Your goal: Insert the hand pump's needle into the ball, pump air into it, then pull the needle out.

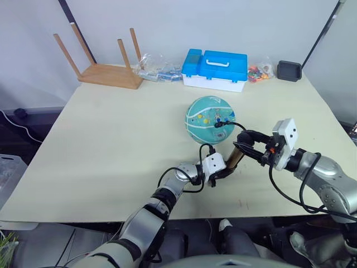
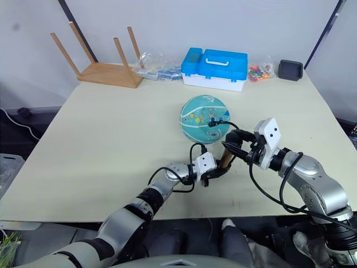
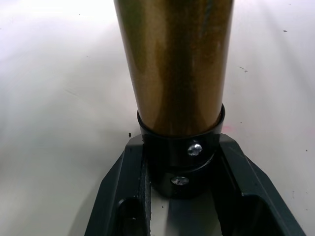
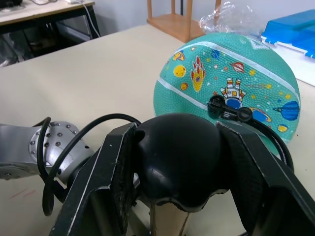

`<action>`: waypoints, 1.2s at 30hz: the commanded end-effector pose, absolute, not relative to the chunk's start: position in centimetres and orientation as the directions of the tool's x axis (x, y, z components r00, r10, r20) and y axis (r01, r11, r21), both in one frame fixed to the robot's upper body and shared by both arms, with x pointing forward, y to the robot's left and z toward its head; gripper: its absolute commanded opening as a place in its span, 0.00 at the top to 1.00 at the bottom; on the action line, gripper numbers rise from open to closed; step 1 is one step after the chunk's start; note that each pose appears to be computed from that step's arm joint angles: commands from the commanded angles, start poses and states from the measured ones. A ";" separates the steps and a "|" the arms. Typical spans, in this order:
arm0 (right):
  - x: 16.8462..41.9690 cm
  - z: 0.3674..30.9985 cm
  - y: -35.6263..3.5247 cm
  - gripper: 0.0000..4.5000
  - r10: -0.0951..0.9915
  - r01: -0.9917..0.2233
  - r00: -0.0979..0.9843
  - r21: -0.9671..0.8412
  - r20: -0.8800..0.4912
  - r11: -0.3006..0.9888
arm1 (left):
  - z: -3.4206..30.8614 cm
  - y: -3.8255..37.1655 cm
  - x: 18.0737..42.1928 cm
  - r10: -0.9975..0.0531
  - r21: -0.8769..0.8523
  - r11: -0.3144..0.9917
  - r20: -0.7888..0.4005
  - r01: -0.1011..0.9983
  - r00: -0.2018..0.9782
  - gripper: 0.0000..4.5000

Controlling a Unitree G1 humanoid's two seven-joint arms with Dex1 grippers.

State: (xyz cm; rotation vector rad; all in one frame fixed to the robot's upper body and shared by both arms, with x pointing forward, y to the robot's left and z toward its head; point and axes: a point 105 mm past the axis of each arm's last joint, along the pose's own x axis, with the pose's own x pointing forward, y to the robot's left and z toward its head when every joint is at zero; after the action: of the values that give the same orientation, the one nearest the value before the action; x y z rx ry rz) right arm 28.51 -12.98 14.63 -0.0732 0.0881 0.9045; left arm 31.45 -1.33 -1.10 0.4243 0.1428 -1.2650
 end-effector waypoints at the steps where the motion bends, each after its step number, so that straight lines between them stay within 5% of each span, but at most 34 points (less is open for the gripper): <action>1: 28.7 19.7 -15.1 0.54 0.742 -0.745 0.667 -0.060 -0.062 0.664 | -5.8 1.2 29.4 -0.821 0.135 0.195 -0.519 0.972 0.237 0.76; 5: 26.8 27.0 -15.7 0.54 0.765 -0.757 0.642 -0.111 0.060 0.644 | -5.7 1.1 29.6 -0.818 0.135 0.194 -0.524 0.972 0.236 0.76; 11: 24.2 32.1 -16.4 0.54 0.774 -0.760 0.629 -0.146 0.079 0.633 | -5.6 1.1 29.8 -0.816 0.133 0.193 -0.528 0.972 0.234 0.76; 14: 24.7 30.5 -16.0 0.54 0.767 -0.760 0.641 -0.127 0.018 0.638 | -5.6 1.0 29.8 -0.817 0.132 0.191 -0.527 0.973 0.232 0.76; 20: 28.0 18.3 -14.6 0.54 0.725 -0.742 0.650 0.017 -0.229 0.670 | -5.7 1.1 29.4 -0.825 0.132 0.178 -0.520 0.975 0.221 0.76; 28: 27.5 7.1 -14.1 0.54 0.715 -0.758 0.565 0.083 -0.413 0.647 | -5.7 1.0 29.1 -0.832 0.133 0.189 -0.504 0.973 0.230 0.76; 33: 28.0 8.7 -13.4 0.54 0.745 -0.782 0.579 0.034 -0.332 0.623 | -5.7 0.9 29.1 -0.831 0.135 0.192 -0.505 0.972 0.234 0.76; 36: 29.0 14.7 -13.6 0.54 0.759 -0.779 0.622 -0.048 -0.195 0.626 | -5.8 0.9 29.1 -0.828 0.132 0.194 -0.509 0.972 0.234 0.76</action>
State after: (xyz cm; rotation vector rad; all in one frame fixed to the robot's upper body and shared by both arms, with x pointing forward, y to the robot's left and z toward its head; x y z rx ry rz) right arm 28.54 -12.27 14.87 -0.1220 0.0940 0.9425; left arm 31.59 -1.34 -1.04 0.4294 0.1423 -1.2666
